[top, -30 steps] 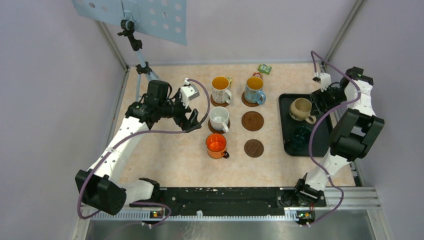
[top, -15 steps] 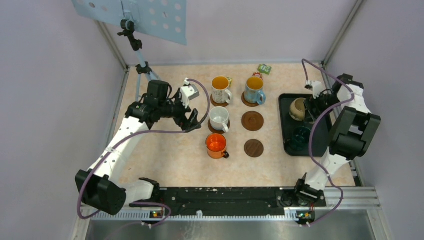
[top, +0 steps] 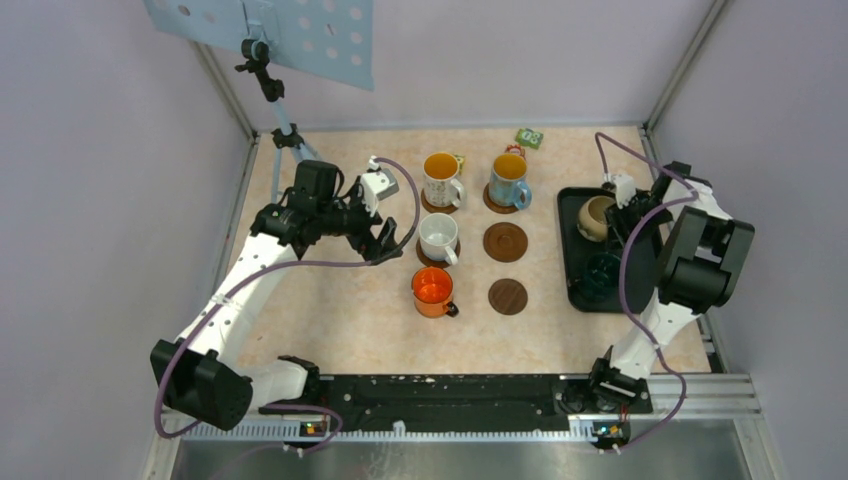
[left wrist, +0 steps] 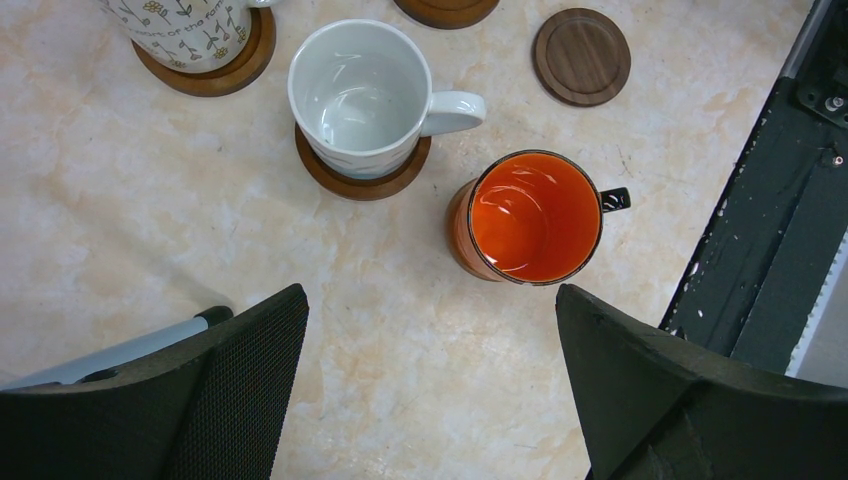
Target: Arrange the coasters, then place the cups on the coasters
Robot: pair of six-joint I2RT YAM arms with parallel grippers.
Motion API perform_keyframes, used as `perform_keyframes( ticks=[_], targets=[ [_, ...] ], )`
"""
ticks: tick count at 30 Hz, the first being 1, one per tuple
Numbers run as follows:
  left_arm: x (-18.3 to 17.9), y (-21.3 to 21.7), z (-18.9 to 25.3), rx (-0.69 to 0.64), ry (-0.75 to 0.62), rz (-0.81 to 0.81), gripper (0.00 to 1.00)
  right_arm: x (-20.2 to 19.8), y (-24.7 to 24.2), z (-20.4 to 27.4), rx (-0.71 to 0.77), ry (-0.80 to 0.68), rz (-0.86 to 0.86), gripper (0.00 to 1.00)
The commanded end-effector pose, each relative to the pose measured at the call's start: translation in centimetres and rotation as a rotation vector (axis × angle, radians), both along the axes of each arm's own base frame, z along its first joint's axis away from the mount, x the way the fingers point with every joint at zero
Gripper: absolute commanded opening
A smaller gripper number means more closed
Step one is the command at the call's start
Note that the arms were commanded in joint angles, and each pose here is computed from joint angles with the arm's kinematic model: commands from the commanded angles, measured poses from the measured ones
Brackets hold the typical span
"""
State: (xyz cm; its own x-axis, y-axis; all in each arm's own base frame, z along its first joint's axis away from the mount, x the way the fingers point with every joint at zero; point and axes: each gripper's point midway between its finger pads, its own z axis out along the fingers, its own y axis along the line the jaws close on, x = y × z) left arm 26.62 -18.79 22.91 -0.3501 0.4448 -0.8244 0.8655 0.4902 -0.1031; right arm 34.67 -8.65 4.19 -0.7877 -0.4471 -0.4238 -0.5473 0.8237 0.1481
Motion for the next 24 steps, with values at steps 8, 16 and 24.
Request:
perform_keyframes(
  ticks=[8, 16, 24],
  targets=[
    [0.5, -0.2, 1.4, -0.023, -0.052, 0.005, 0.99, 0.8, 1.2, 5.4, 0.002, -0.171, 0.049, 0.05],
    [0.3, -0.2, 1.7, -0.032, -0.055, 0.002, 0.99, 1.2, 2.9, 7.8, 0.098, -0.185, 0.013, 0.00],
    [0.3, -0.3, 1.9, -0.038, -0.057, 0.005, 0.99, 2.8, 6.5, 13.1, 0.109, -0.273, -0.021, 0.00]
  ],
)
